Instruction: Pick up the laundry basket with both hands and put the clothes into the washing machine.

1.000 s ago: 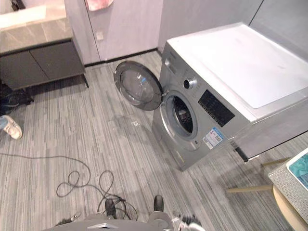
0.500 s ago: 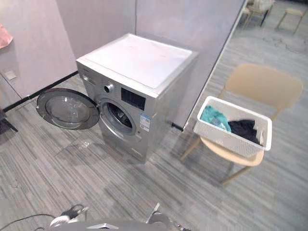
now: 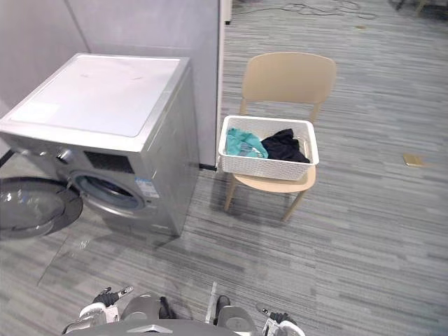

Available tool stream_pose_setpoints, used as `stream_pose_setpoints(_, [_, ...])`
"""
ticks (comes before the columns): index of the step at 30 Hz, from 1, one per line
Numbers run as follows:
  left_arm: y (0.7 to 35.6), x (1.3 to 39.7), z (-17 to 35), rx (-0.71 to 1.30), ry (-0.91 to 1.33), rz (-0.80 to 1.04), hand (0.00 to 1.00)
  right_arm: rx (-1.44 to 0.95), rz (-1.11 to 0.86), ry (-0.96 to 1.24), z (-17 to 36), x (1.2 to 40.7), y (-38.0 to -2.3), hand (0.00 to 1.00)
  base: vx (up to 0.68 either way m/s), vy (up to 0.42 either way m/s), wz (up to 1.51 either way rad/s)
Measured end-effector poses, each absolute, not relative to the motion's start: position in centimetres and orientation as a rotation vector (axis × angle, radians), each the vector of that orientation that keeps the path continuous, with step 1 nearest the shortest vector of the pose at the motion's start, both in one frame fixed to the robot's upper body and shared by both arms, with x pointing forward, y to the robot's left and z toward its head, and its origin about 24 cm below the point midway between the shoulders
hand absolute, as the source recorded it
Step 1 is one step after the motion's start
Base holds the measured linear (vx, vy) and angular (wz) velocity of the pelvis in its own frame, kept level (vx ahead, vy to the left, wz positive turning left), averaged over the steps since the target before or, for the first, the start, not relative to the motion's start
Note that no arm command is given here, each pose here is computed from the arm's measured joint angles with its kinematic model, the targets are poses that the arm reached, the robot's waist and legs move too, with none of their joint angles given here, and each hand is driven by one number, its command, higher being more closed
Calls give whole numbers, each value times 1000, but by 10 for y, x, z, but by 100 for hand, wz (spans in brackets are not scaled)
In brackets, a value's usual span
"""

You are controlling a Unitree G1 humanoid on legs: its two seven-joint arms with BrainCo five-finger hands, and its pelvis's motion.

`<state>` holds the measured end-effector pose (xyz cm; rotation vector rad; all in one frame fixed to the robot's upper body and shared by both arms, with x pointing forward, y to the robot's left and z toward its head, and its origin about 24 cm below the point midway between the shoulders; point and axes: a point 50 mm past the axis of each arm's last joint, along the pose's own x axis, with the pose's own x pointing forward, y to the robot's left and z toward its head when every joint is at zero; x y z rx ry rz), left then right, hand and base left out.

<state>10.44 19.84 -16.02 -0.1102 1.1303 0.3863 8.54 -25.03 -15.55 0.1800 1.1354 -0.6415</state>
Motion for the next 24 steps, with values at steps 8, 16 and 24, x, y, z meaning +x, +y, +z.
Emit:
stream_pose_setpoints(8, [207, 31, -173, -233, 1305, 585, 0, 80, -403, 1024, -147, 126, -219, 0, 270, 194, -114])
stream_pose_setpoints(16, [210, 92, -160, -69, 1148, 412, 0, 97, -475, 1037, -149, 102, -233, 0, 333, 47, 6])
stream_pose_setpoints(24, [218, 99, -155, -71, 1118, 499, 0, 208, -627, 1195, -162, 47, -230, 0, 337, -317, 64])
